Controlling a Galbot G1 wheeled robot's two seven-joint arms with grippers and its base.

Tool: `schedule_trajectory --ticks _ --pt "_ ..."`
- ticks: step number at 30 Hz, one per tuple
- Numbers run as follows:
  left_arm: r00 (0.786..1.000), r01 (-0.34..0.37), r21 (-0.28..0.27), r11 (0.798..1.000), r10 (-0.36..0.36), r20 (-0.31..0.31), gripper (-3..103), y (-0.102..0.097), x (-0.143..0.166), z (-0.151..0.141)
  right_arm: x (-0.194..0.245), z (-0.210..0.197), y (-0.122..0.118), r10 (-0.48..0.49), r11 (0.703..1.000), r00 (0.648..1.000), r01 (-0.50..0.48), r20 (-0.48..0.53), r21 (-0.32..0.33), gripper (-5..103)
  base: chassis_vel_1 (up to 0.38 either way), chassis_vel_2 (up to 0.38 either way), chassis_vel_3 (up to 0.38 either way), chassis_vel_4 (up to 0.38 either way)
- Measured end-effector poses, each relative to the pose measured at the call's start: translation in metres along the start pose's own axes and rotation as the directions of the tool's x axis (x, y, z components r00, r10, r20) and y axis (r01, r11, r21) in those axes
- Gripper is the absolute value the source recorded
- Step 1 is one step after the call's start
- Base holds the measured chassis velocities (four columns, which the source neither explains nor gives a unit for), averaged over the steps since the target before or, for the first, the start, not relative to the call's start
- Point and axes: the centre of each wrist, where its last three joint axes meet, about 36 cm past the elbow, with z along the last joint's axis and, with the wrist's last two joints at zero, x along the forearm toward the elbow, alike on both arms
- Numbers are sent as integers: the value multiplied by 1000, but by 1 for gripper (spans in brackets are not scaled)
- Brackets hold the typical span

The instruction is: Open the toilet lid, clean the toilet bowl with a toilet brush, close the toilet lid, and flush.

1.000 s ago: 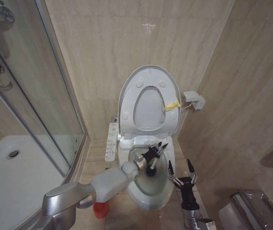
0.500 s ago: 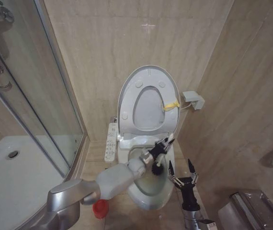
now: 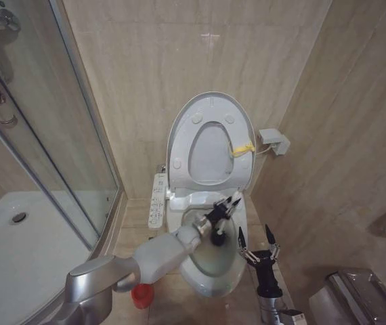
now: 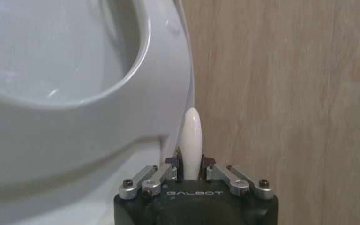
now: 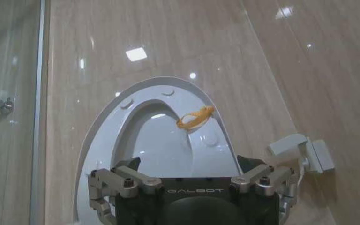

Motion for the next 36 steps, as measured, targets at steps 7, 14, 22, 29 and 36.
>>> schedule_trajectory --ticks 7,14,22,29,36 --pt "995 -44 49 998 39 95 21 -29 -29 -40 3 1 -1 2 1000 1000 -2 -6 3 100 0 0 0 0" --pt "999 -12 -13 1000 12 -33 21 -3 16 2 4 0 0 -1 1000 1000 1 -5 2 100 0 0 0 0" --pt "997 -38 10 999 37 65 21 -24 -26 -29 4 1 -1 5 1000 1000 -5 -3 -3 100 0 0 0 0" --pt "998 -50 -10 999 50 37 21 -24 -23 -21 3 0 0 4 1000 1000 -4 0 -4 100 0 0 0 0" --pt "999 -45 -19 999 45 -11 21 -20 -1 -4 4 0 -1 6 1000 1000 -6 0 -6 100 0 0 0 0"
